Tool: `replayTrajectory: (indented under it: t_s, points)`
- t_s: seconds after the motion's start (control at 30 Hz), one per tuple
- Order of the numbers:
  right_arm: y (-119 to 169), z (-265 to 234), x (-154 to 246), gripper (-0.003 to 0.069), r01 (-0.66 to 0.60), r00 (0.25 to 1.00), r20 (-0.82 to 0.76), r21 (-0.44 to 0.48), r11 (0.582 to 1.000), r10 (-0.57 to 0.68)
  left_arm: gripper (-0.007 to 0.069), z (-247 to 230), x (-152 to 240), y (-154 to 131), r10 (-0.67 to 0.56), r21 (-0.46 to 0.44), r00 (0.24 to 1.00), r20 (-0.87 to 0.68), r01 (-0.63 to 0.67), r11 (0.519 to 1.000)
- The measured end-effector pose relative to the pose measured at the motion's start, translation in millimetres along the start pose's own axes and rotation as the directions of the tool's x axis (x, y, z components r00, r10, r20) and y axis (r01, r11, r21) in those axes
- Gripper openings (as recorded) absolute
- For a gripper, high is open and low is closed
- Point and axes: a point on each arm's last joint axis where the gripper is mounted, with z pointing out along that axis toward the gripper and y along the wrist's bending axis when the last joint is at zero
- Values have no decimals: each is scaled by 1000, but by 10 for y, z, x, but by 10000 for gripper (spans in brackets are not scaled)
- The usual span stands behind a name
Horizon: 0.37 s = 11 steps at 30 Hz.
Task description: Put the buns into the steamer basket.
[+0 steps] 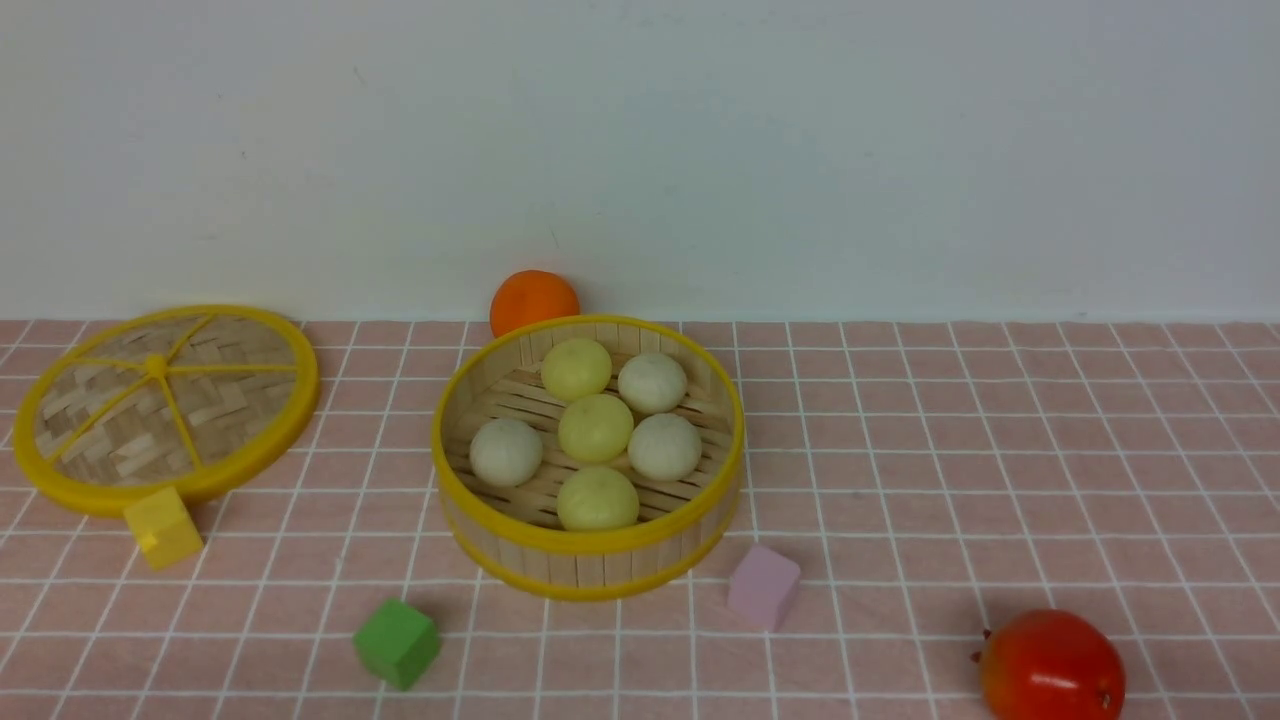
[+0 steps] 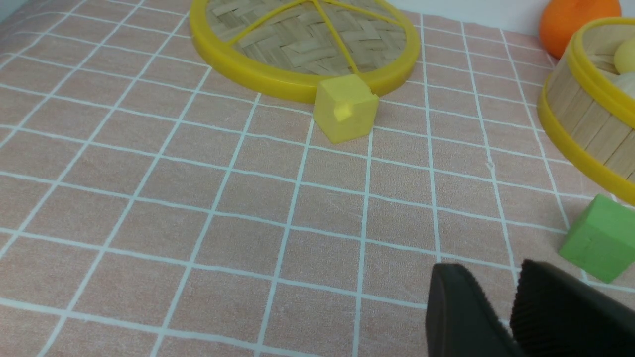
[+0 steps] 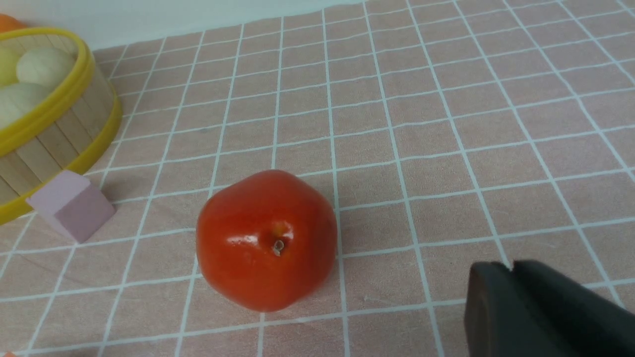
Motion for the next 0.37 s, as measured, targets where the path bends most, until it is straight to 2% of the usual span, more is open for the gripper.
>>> replayTrajectory:
  t_s: [0.37]
  points:
    - [0,0,0,99,0,1000,0,0,1000,0,237,0,0,0,0,0,1000,0,0,1000]
